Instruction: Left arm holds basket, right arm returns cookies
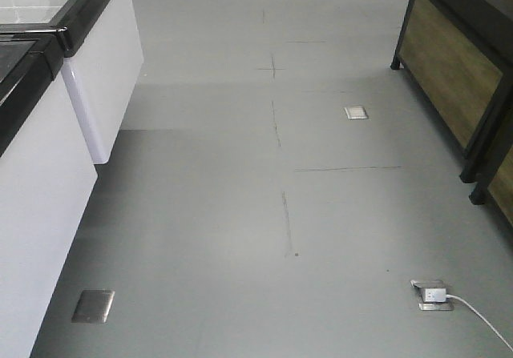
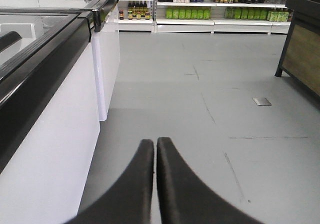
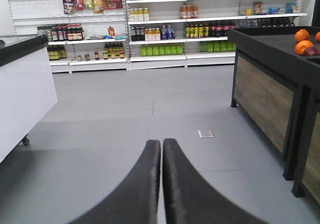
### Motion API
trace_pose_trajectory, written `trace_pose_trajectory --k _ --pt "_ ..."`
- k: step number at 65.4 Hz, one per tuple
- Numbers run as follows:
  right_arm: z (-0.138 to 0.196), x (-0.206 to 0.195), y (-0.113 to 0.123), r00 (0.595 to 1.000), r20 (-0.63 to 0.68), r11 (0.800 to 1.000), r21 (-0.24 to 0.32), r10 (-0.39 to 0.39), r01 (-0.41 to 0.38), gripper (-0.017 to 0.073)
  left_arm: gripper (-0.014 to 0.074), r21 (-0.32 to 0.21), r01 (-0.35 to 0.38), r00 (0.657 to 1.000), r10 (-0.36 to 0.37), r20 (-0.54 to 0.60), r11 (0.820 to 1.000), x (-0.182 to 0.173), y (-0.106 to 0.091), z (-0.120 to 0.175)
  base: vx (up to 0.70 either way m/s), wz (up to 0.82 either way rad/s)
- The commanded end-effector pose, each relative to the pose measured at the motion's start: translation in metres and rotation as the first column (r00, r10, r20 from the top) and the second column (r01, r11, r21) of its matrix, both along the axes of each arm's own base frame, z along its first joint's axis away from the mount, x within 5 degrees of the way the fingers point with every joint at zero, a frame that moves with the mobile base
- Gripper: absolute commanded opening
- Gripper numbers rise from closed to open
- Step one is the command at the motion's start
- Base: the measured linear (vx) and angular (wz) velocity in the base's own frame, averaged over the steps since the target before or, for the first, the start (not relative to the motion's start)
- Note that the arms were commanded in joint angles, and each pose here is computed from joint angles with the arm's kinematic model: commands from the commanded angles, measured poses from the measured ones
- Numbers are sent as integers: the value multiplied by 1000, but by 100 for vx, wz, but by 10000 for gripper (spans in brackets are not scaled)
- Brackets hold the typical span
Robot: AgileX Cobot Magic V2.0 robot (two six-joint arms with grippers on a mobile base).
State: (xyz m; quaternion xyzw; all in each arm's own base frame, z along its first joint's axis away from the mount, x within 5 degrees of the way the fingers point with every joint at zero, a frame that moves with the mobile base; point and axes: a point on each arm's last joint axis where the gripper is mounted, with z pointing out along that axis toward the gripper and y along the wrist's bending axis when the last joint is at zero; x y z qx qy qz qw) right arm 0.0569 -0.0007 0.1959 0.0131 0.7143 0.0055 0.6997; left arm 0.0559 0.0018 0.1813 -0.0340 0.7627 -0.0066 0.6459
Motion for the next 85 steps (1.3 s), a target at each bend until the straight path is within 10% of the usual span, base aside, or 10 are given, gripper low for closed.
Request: trace_pose_trajectory --k 1,85 --pt "6 -1 0 997 79 1000 -16 -2 4 -3 -6 -8 1 993 0 116 1000 -1 0 17 0 0" --pt "6 -1 0 997 79 1000 -16 -2 4 -3 -6 53 1 995 -6 97 999 -1 0 16 0 0"
